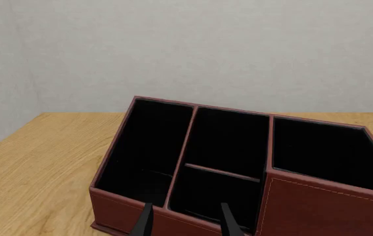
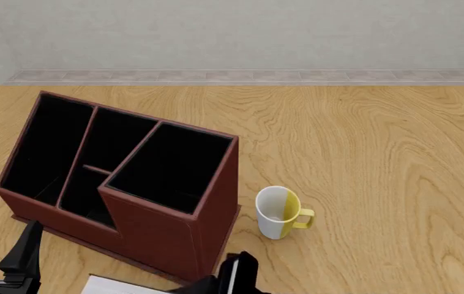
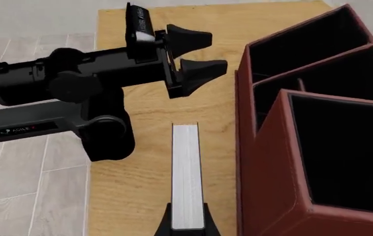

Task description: Pick up the book and place it in the right compartment of the caddy.

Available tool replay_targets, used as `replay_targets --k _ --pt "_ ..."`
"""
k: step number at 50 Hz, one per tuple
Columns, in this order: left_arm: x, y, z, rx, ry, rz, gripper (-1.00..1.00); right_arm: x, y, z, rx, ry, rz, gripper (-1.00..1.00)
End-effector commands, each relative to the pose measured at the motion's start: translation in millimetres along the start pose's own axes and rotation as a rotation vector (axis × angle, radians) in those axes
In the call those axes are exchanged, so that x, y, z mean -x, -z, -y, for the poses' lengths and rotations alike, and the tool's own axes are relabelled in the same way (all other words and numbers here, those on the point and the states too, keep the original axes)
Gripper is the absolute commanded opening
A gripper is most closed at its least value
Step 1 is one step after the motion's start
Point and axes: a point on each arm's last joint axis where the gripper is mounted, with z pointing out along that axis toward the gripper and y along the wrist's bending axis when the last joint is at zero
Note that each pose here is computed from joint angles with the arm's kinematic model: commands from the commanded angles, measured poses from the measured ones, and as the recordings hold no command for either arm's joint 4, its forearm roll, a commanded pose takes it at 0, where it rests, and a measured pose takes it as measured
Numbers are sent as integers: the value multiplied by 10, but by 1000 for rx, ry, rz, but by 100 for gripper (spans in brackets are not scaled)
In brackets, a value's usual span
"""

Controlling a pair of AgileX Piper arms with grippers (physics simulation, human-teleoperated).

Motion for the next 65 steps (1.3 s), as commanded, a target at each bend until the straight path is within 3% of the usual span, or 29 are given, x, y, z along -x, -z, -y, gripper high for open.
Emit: replay_targets --k 1,12,18,32,34,41,49,65 --pt "0 0 0 0 0 0 100 293 136 -37 17 -7 50 -100" --pt "0 0 0 0 0 0 100 615 321 -7 11 -11 87 -100" --pt "0 0 0 0 0 0 100 784 389 -9 13 44 87 -100" --pt "0 0 0 0 0 0 100 1171 608 -30 28 39 128 -100" --pt "0 0 0 0 0 0 100 1221 644 4 13 85 128 -100" --pt "0 0 0 0 0 0 100 1430 755 12 13 96 141 -100" --pt "0 0 0 0 0 0 100 1729 1036 58 4 26 208 -100" --pt "0 0 0 0 0 0 100 1923 1092 162 -36 49 181 -100"
